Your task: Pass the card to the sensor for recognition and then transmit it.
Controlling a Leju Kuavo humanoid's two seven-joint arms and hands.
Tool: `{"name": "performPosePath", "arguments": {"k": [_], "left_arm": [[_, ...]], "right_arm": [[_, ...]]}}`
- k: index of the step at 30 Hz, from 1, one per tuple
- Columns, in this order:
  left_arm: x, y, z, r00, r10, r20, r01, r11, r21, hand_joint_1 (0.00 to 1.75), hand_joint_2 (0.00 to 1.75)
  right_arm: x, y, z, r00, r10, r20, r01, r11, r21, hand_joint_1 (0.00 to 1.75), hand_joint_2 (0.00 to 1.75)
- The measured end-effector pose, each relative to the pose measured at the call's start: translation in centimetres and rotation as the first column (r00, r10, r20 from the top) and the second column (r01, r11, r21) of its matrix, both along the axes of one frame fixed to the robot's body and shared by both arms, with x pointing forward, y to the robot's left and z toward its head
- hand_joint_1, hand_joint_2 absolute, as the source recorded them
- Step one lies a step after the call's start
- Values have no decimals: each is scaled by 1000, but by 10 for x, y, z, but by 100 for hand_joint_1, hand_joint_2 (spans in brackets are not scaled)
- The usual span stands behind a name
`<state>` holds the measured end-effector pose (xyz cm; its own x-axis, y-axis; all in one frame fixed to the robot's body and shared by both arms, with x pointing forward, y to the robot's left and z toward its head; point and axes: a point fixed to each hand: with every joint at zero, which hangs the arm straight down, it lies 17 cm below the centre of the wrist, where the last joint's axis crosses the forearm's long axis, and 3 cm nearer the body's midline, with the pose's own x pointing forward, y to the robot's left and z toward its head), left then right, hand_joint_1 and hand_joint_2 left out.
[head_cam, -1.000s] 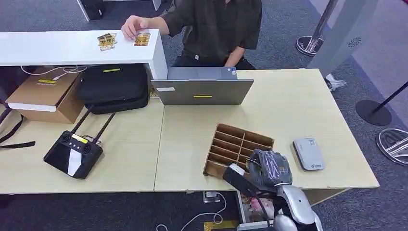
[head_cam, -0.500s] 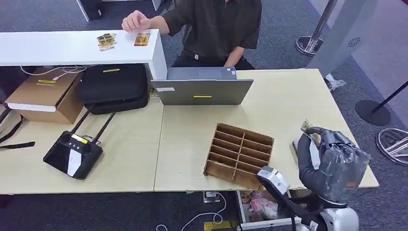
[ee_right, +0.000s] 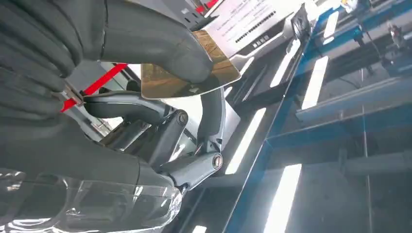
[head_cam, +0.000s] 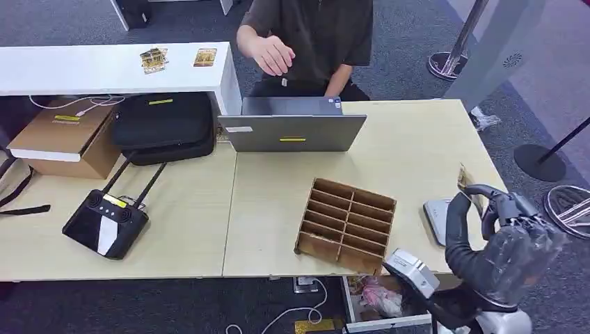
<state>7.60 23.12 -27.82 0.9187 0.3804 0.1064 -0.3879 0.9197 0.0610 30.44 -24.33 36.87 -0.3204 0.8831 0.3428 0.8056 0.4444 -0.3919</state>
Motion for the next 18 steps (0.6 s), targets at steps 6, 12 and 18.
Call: {"name": "performPosePath", "arguments": {"k": [6, 12, 18], "left_arm": [[1, -2, 0, 1000, 10, 1, -10, 1000, -4, 0, 0], [1, -3, 0, 1000, 12, 1, -12, 1000, -5, 0, 0], [4, -6, 1, 1000, -29, 12, 29, 1000, -11, 0, 0]], "right_arm": [[0, -1, 2, 1000, -2, 7, 1, 1000, 9, 175, 175], [0, -1, 3, 1000, 1, 12, -1, 1000, 11, 175, 175], [34, 4, 13, 992, 116, 53, -121, 987, 105, 175, 175]]}}
